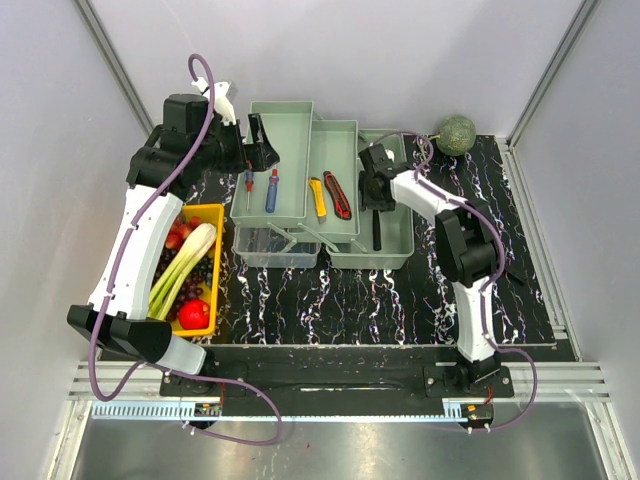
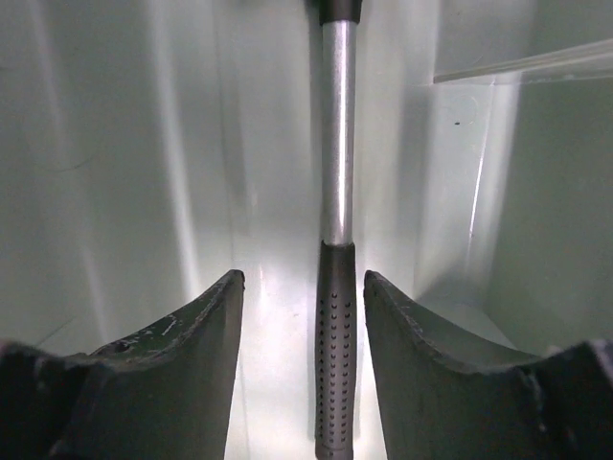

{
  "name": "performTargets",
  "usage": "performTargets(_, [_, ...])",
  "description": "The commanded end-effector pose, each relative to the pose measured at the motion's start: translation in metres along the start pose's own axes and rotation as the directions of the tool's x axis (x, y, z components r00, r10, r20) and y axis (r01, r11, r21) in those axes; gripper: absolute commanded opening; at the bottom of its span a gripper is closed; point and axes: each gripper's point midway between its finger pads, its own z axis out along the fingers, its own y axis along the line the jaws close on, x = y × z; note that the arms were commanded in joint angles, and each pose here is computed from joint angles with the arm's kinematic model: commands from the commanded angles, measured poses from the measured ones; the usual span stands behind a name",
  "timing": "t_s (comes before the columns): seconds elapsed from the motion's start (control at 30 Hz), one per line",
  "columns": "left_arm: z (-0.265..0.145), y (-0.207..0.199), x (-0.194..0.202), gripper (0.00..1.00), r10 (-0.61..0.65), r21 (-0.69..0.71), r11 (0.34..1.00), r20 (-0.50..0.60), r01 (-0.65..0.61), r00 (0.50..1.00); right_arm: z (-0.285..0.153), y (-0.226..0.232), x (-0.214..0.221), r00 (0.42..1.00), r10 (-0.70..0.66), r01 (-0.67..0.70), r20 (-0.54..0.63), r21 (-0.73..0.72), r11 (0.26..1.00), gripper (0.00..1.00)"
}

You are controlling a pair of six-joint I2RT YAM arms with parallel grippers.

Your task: Pack the tool kit

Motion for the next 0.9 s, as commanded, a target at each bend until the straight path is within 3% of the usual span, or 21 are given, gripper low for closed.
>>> performTargets(0.0, [-0.011, -0.004, -0.016, 0.99, 0.015, 0.006, 1.000, 0.075, -0.015, 0.997, -0.072, -0.003, -0.060, 0.981, 0.057, -0.052, 0.185, -0.033, 0.998, 0.59])
performTargets(0.13, [-0.011, -0.003, -0.016, 0.99, 0.014, 0.003, 1.000, 0.076, -0.014, 0.997, -0.106, -0.013, -0.074, 0.962, 0.080, -0.076, 0.260, -0.023, 0.997, 0.54])
performTargets(0.23, [-0.011, -0.002, -0.014, 0.99, 0.013, 0.001, 1.000, 0.070, -0.013, 0.997, -0.129, -0.019, -0.082, 0.943, 0.086, -0.082, 0.323, -0.027, 0.996, 0.32])
performTargets(0.33, [-0.010, 0.000, -0.013, 0.99, 0.012, -0.003, 1.000, 0.067, -0.012, 0.998, -0.149, -0.039, -0.086, 0.915, 0.094, -0.116, 0.393, 0.033, 0.993, 0.22])
performTargets(0.5, [-0.011, 0.001, -0.014, 0.99, 0.018, -0.012, 1.000, 0.074, -0.017, 0.997, -0.176, -0.091, -0.084, 0.867, 0.127, -0.227, 0.482, 0.155, 0.962, 0.25])
performTargets(0.63, [-0.012, -0.001, -0.019, 0.99, 0.019, -0.004, 1.000, 0.083, -0.019, 0.996, -0.181, -0.144, -0.068, 0.817, 0.300, -0.425, 0.493, 0.163, 0.890, 0.31])
performTargets(0.77, [-0.012, -0.001, -0.020, 0.99, 0.015, -0.004, 1.000, 0.084, -0.015, 0.996, -0.167, -0.205, -0.028, 0.721, 0.546, -0.657, 0.427, 0.169, 0.735, 0.38])
performTargets(0.87, [-0.010, -0.001, -0.018, 0.99, 0.014, -0.001, 1.000, 0.077, -0.014, 0.997, -0.153, -0.236, 0.001, 0.605, 0.705, -0.789, 0.370, 0.159, 0.593, 0.43])
